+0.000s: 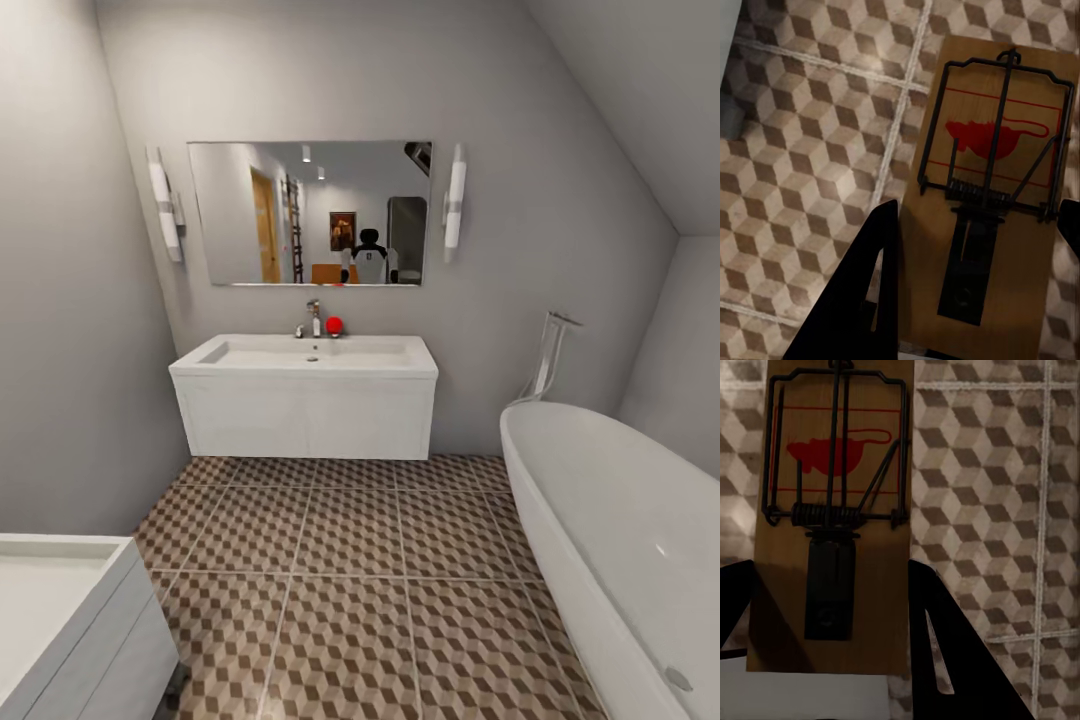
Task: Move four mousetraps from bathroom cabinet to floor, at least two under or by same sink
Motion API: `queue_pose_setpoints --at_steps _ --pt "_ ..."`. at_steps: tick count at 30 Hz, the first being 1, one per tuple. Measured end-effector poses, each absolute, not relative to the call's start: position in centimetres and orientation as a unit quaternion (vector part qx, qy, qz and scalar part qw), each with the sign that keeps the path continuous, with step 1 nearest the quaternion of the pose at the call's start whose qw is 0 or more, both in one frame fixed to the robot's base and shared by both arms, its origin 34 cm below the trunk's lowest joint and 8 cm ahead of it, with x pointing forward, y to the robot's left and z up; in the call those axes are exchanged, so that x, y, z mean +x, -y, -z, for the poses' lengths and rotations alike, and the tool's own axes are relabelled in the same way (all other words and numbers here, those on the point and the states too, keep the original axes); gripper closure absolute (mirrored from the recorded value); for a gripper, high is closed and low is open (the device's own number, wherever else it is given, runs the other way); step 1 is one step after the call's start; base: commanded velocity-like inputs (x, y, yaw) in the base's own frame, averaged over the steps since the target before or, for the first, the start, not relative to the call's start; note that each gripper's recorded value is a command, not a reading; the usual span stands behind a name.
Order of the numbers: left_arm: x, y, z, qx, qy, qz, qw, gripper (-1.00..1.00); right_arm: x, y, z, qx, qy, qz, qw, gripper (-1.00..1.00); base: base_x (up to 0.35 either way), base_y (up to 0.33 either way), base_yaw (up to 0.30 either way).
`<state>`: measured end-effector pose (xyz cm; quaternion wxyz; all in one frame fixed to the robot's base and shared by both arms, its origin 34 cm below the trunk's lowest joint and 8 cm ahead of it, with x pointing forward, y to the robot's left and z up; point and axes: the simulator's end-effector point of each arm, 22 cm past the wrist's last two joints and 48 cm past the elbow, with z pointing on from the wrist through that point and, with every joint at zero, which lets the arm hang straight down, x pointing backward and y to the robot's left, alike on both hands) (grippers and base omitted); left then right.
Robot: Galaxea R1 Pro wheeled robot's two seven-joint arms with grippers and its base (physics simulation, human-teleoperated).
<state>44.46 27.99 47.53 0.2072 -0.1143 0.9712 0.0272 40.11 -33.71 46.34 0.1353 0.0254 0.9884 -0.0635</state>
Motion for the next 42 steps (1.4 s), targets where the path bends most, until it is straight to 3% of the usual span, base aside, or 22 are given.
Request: queue_pose_setpoints --at_steps 27,42 --pt "44.4 -29.2 -47.5 -0.116 -0.971 -0.033 0.206 1.0 40.0 33.5 -46.3 0.023 -0.989 0.064 0.132 1.0 0.322 -0.035 0.0" --pt "44.4 -29.6 -47.6 -0.117 -0.971 -0.035 0.206 1.0 40.0 33.5 -46.3 0.023 -0.989 0.063 0.133 1.0 0.328 0.092 0.0"
